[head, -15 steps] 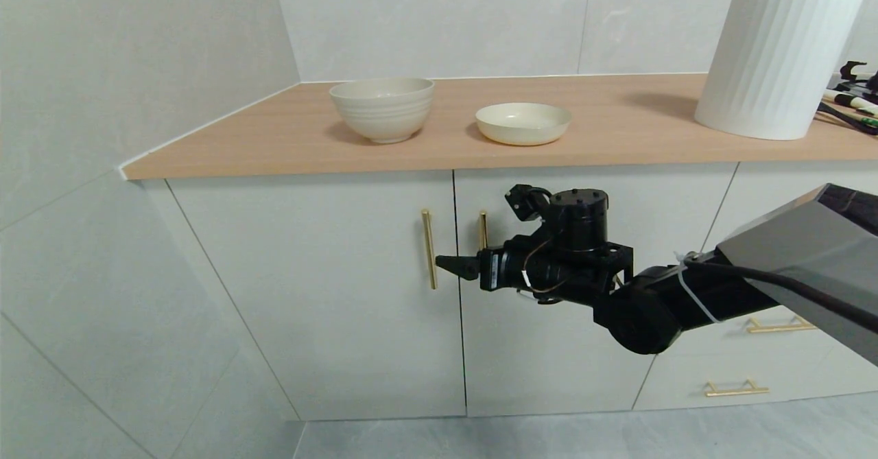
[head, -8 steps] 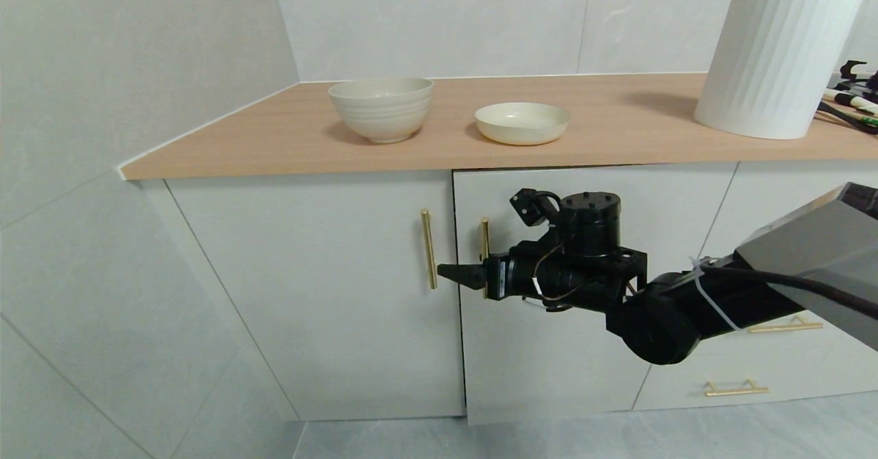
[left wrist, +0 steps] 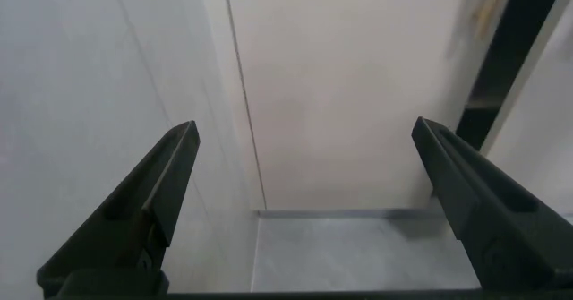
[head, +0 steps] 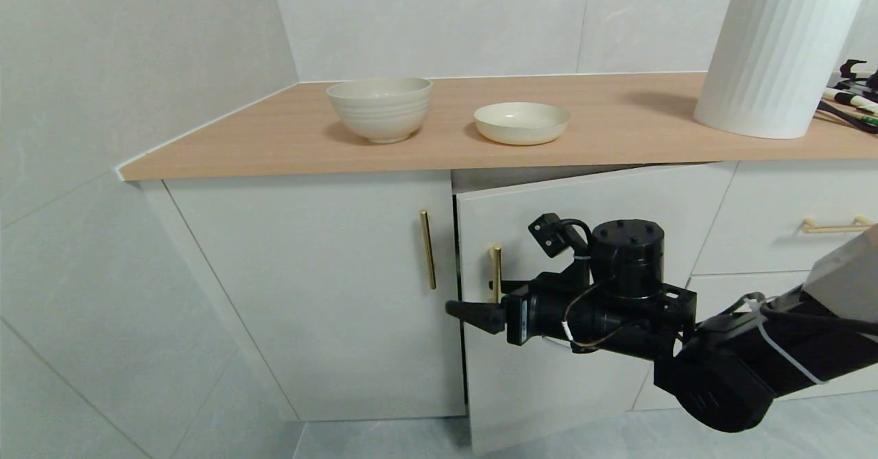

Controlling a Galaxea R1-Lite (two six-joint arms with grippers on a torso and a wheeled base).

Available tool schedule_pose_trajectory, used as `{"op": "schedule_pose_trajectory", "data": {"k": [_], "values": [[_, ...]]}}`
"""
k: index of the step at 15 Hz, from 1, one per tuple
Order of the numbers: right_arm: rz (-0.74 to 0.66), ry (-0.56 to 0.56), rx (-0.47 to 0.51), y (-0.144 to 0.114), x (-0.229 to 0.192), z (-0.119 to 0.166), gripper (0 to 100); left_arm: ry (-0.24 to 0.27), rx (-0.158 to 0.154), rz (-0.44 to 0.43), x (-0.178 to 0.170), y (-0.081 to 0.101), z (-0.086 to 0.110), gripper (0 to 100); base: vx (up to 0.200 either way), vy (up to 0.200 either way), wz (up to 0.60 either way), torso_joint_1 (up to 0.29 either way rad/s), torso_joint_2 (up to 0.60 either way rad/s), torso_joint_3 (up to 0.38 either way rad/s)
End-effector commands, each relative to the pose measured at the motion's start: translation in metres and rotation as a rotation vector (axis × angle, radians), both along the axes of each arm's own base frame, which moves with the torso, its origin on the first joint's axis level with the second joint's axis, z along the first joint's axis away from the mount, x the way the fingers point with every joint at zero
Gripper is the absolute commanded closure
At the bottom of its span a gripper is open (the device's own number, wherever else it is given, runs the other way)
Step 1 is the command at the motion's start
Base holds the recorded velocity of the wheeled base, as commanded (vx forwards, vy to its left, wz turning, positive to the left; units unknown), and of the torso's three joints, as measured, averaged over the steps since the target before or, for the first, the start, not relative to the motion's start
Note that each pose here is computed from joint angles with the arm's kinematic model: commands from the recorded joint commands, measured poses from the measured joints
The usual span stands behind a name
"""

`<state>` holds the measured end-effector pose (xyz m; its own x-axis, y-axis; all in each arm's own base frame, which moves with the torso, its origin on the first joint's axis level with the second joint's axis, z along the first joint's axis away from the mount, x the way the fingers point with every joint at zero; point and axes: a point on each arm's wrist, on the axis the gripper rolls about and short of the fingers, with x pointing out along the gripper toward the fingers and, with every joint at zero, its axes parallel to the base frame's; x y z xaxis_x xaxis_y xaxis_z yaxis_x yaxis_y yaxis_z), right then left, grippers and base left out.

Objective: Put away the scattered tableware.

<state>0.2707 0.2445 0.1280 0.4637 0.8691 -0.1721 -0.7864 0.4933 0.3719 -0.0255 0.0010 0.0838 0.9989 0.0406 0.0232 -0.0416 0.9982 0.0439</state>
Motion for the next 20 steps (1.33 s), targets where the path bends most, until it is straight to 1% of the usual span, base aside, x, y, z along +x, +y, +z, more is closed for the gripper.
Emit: {"op": "schedule_pose_trajectory", "data": {"k": [1, 2, 3, 4, 5, 7, 8, 10, 11, 13, 15, 16, 17, 18, 19, 20], "values": [[0.017, -0.012, 0.011, -0.011, -0.019, 0.01, 0, 0.005, 0.002, -0.062, -0.011, -0.001, 0.031, 0, 0.0, 0.0, 0.0, 0.0, 0.0, 0.0], [0.019, -0.011, 0.01, -0.014, -0.023, 0.011, 0, 0.065, 0.0, -0.105, -0.011, -0.002, 0.041, 0, 0.0, 0.0, 0.0, 0.0, 0.0, 0.0], [0.019, -0.008, 0.01, -0.015, -0.024, 0.012, 0, 0.084, -0.003, -0.122, -0.01, -0.003, 0.048, 0, 0.0, 0.0, 0.0, 0.0, 0.0, 0.0], [0.031, -0.008, 0.01, -0.016, -0.032, 0.013, 0, 0.162, -0.008, -0.163, 0.003, -0.004, 0.07, 0, 0.0, 0.0, 0.0, 0.0, 0.0, 0.0], [0.034, -0.006, 0.008, -0.019, -0.036, 0.014, 0, 0.216, -0.014, -0.183, 0.017, -0.004, 0.086, 0, 0.0, 0.0, 0.0, 0.0, 0.0, 0.0], [0.049, -0.007, 0.009, -0.022, -0.046, 0.017, 0, 0.324, -0.026, -0.206, 0.048, -0.005, 0.108, 0, 0.0, 0.0, 0.0, 0.0, 0.0, 0.0], [0.058, -0.007, 0.009, -0.023, -0.052, 0.018, 0, 0.37, -0.035, -0.226, 0.066, -0.005, 0.117, 0, 0.0, 0.0, 0.0, 0.0, 0.0, 0.0], [0.065, -0.002, 0.005, -0.029, -0.061, 0.019, 0, 0.399, -0.054, -0.306, 0.095, -0.007, 0.128, 0, 0.0, 0.0, 0.0, 0.0, 0.0, 0.0], [0.069, 0.002, 0.003, -0.031, -0.065, 0.019, 0, 0.411, -0.06, -0.34, 0.106, -0.008, 0.129, 0, 0.0, 0.0, 0.0, 0.0, 0.0, 0.0], [0.084, 0.003, 0.003, -0.031, -0.072, 0.02, 0, 0.451, -0.067, -0.417, 0.125, -0.014, 0.131, 0, 0.0, 0.0, 0.0, 0.0, 0.0, 0.0], [0.096, 0.009, -0.004, -0.03, -0.075, 0.017, 0, 0.5, -0.093, -0.51, 0.136, -0.027, 0.129, 0, 0.0, 0.0, 0.0, 0.0, 0.0, 0.0], [0.096, 0.011, -0.006, -0.03, -0.075, 0.017, 0, 0.51, -0.104, -0.539, 0.14, -0.032, 0.129, 0, 0.0, 0.0, 0.0, 0.0, 0.0, 0.0], [0.098, 0.01, -0.005, -0.031, -0.077, 0.017, 0, 0.521, -0.126, -0.577, 0.149, -0.04, 0.127, 0, 0.0, 0.0, 0.0, 0.0, 0.0, 0.0], [0.098, 0.001, 0.004, -0.033, -0.079, 0.021, 0, 0.527, -0.129, -0.596, 0.157, -0.045, 0.125, 100, 0.0, 0.0, 0.0, 0.0, 0.0, 0.0], [0.098, -0.003, 0.01, -0.034, -0.08, 0.023, 0, 0.535, -0.127, -0.61, 0.164, -0.05, 0.123, 100, 0.0, 0.0, 0.0, 0.0, 0.0, 0.0], [0.098, -0.009, 0.013, -0.035, -0.081, 0.025, 0, 0.556, -0.123, -0.624, 0.172, -0.055, 0.119, 100, 0.0, 0.0, 0.0, 0.0, 0.0, 0.0]]}}
